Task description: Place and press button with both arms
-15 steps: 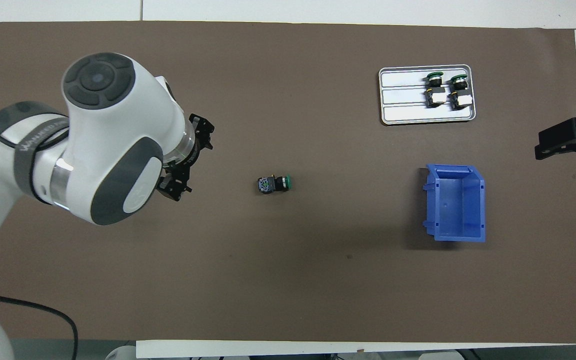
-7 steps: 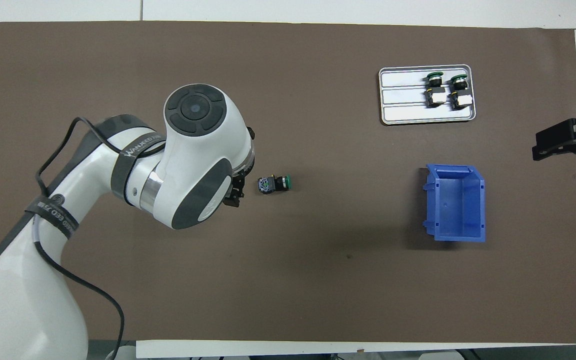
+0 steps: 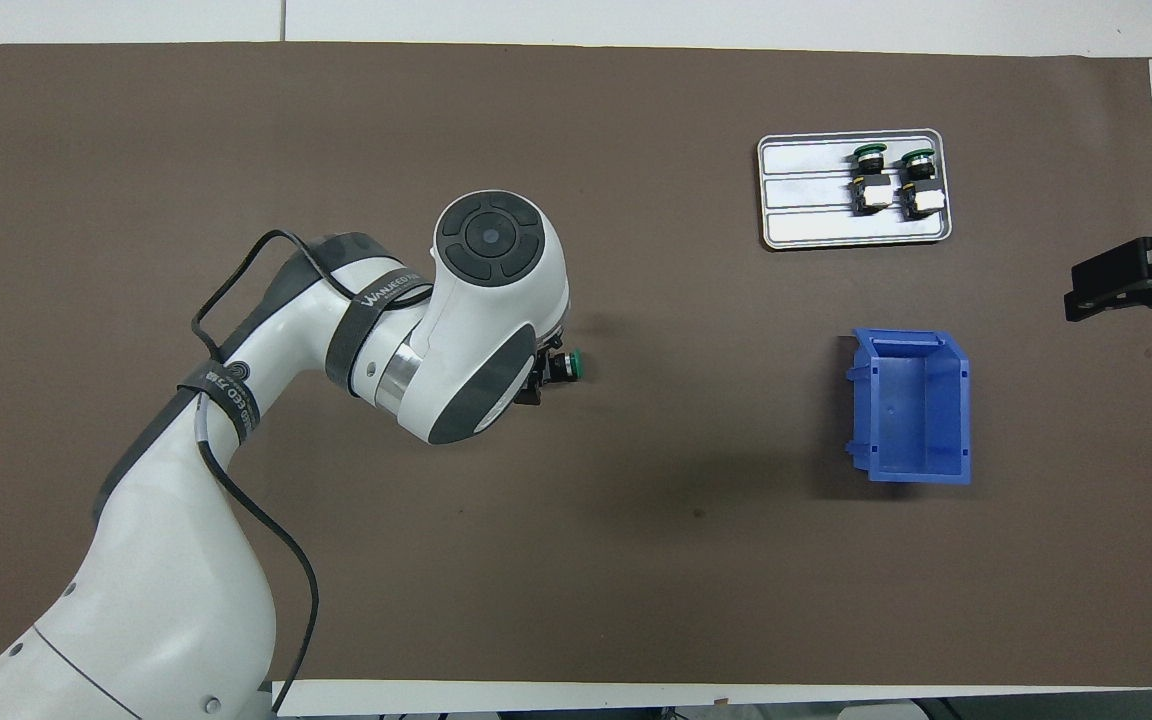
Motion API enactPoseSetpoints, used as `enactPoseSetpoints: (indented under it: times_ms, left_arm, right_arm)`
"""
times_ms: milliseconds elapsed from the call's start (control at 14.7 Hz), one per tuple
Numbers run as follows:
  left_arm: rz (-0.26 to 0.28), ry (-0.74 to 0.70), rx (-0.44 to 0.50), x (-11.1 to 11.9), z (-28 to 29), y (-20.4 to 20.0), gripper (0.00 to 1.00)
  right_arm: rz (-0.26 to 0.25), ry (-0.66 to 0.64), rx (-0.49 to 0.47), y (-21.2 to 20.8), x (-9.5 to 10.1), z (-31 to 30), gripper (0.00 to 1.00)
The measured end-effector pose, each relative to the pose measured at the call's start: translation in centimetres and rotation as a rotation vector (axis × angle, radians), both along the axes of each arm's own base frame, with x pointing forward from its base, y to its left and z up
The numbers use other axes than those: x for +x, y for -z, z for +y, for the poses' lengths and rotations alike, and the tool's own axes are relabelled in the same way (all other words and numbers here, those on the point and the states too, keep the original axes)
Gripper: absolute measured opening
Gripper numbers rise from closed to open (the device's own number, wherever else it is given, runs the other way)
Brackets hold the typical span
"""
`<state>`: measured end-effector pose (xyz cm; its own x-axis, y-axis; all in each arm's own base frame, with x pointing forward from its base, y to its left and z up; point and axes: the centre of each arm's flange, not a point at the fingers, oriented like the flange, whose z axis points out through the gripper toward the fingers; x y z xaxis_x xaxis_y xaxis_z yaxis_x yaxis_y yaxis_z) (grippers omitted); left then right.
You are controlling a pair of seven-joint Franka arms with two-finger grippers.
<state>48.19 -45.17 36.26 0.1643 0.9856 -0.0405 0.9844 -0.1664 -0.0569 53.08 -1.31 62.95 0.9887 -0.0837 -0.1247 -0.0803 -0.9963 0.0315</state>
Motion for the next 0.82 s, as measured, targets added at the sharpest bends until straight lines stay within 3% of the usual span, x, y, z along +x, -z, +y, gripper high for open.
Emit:
enactPoseSetpoints:
  times_ms: [818]
  left_arm:
    - [0.019, -0.051, 0.015, -1.3, -1.7, 5.0, 1.00]
  right_arm:
    - [0.000, 0.000, 0.000, 0.0, 0.0, 0.0, 1.00]
